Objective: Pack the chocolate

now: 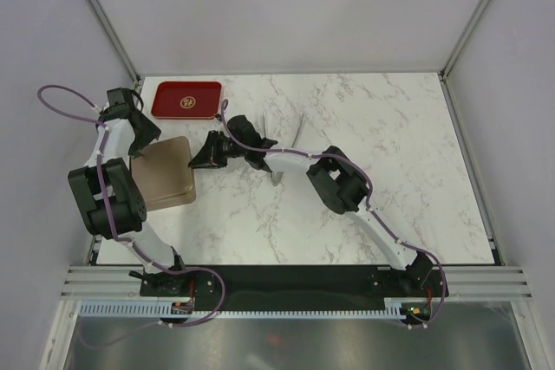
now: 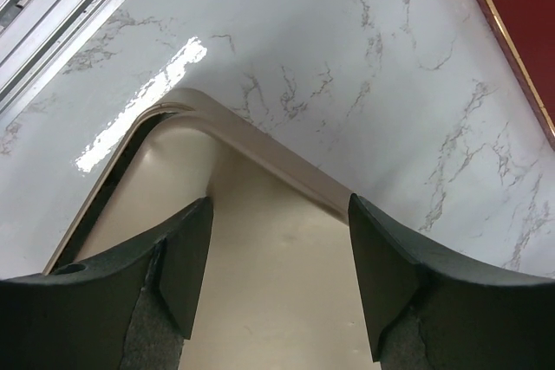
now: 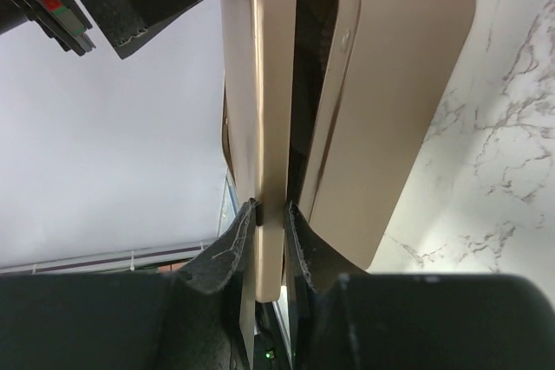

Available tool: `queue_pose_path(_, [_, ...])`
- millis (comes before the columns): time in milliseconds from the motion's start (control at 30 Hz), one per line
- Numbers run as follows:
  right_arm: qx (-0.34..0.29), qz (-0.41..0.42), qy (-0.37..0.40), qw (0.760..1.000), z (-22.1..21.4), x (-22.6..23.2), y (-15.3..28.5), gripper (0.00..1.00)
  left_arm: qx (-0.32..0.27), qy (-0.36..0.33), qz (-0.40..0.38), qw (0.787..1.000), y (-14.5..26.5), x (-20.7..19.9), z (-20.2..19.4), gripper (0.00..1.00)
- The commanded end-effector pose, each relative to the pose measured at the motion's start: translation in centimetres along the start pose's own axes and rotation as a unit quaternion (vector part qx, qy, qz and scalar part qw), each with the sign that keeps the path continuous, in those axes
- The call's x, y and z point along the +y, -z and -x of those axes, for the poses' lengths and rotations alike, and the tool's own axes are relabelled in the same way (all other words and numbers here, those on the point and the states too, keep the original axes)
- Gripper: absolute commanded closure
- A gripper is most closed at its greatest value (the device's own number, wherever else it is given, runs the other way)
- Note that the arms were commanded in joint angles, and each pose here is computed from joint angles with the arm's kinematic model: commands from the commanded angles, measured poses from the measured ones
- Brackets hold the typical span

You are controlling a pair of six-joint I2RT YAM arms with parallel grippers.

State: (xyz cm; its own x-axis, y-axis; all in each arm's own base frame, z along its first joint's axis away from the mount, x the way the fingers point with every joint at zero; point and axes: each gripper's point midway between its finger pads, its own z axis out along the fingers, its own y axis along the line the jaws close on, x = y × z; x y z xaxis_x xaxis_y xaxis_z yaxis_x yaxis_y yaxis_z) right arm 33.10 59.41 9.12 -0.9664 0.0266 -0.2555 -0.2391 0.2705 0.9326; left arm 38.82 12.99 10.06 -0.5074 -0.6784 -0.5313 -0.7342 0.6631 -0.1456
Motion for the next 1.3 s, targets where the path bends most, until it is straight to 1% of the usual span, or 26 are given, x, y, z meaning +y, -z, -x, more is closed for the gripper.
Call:
queue_pose_path(0, [-0.001,0.017,0.008,1.0,-0.3,1.2,-0.5,0.87,-0.019,-0.014,-0.017,1.0,1.0,-0.9,1.7,0.28])
queue_pose_path(267, [0.003,-0.002,-0.011,1.0,-0.7,-0.5,-0.6,0.87,-0.013,-0.018,-0.022,1.0,0.9,-1.0,1.5,0.27])
queue_pose_path(600, [-0.015,-0.022,-0.048,0.998,0.0,-2.7,-0.3,0.88,0.001,-0.03,-0.014,0.999,0.0,-0.6,0.8,0.27])
queue_pose_path(700, [-0.017,-0.019,-0.049,0.998,0.2,-2.6,-0.2,0.9,0.007,-0.032,-0.012,0.999,-0.2,-0.7,0.5,0.27])
queue_pose_path(1000, [0.003,-0.011,-0.061,0.998,-0.6,-3.0,-0.7,0.92,-0.026,-0.042,0.01,0.999,0.9,0.0,1.9,0.27])
queue_pose_path(1267, [0.005,-0.004,-0.061,0.998,-0.9,-2.5,-1.0,0.93,-0.063,-0.063,0.059,0.994,2.3,1.4,3.5,0.26])
